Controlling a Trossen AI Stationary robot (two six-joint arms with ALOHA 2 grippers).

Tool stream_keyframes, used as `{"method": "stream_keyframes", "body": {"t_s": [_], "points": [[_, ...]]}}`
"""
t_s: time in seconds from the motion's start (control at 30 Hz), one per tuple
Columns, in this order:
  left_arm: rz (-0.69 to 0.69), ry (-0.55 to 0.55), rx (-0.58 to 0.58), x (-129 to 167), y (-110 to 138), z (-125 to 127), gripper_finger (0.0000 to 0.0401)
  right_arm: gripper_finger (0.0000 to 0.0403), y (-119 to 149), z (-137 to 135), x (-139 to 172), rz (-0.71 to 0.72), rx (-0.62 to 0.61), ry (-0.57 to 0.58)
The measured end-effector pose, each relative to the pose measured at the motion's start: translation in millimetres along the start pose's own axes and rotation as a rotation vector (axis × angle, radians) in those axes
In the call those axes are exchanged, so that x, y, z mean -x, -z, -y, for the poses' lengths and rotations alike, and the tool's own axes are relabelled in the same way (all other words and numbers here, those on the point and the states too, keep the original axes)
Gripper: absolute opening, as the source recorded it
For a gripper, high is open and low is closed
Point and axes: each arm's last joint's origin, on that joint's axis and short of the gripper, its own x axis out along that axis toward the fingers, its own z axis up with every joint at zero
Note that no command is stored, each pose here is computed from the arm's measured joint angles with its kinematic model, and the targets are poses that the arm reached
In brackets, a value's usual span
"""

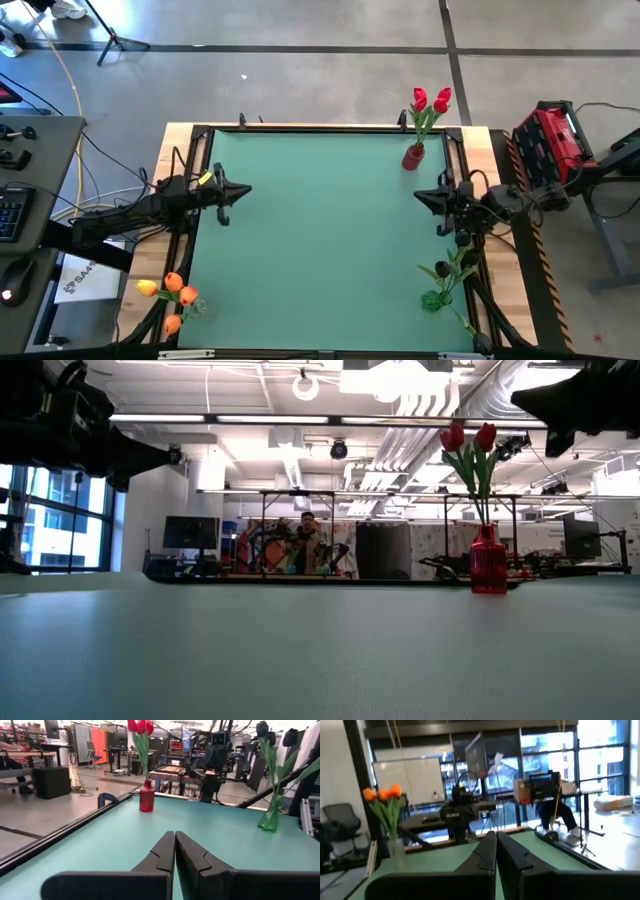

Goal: Sort flowers into vase by color
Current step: Return to Home Position

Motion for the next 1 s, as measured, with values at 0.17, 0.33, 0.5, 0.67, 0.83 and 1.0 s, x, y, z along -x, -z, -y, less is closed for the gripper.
{"method": "stream_keyframes", "body": {"t_s": [0.17,0.33,0.5,0.67,0.83,1.0], "points": [[-0.002,-0.019,0.006,0,0,-1,0.0,0.0,28,3,-3,0.003,-0.019,0.03],[-0.003,-0.02,0.007,0,0,-1,0.0,0.0,31,6,-4,-0.022,-0.006,0.026],[0.003,-0.019,0.007,0,0,-1,0.0,0.0,31,12,-5,-0.017,0.024,0.055],[0.006,-0.015,0.006,1,0,-1,0.0,0.0,31,13,-6,-0.023,0.009,0.008],[0.008,0.021,0.011,1,-1,1,0.0,0.0,37,14,-6,-0.081,-0.001,0.002],[0.016,0.048,0.002,0,0,4,0.0,0.0,37,13,-6,-0.081,0.012,-0.028]]}}
